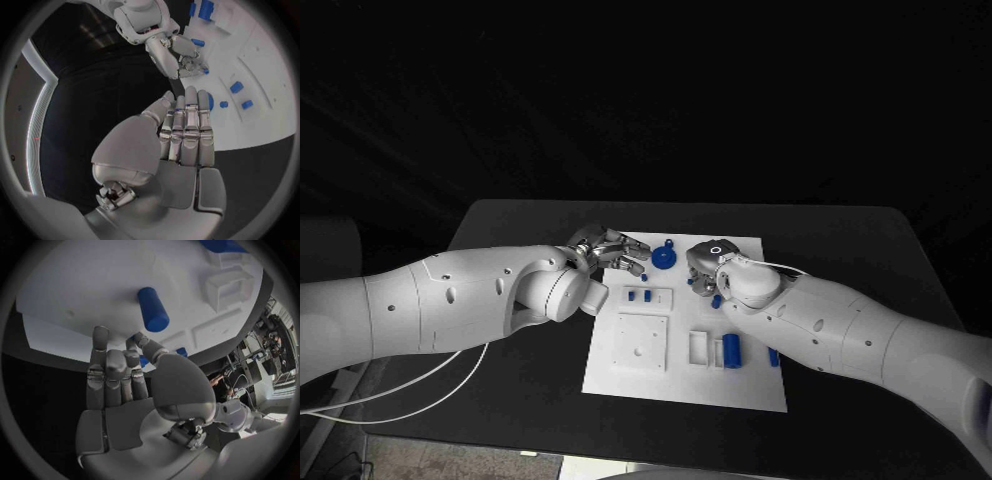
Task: Assemble the parts on the task board
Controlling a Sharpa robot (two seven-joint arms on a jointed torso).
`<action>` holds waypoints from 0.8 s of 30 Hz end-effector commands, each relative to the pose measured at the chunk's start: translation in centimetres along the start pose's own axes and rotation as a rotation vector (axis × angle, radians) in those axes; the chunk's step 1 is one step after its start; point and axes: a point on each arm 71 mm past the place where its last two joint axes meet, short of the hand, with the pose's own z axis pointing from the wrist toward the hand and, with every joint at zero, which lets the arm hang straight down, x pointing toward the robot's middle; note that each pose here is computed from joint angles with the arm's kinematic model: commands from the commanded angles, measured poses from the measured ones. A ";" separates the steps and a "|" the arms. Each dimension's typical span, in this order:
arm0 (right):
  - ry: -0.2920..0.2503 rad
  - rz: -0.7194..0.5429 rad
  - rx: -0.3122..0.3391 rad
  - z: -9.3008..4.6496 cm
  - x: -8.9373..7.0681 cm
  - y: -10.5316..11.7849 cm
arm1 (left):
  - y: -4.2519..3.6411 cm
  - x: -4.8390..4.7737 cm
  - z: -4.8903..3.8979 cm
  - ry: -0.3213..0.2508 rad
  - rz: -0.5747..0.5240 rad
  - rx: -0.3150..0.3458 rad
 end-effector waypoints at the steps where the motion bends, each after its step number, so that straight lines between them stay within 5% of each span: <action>1: 0.203 -0.061 0.001 -1.1 4.7 0.0 | -0.19 0.31 -0.01 0.022 0.005 0.008; 24: -0.071 0.025 -0.031 -2.2 3.0 0.2 | -0.22 0.21 -0.03 0.021 0.014 0.016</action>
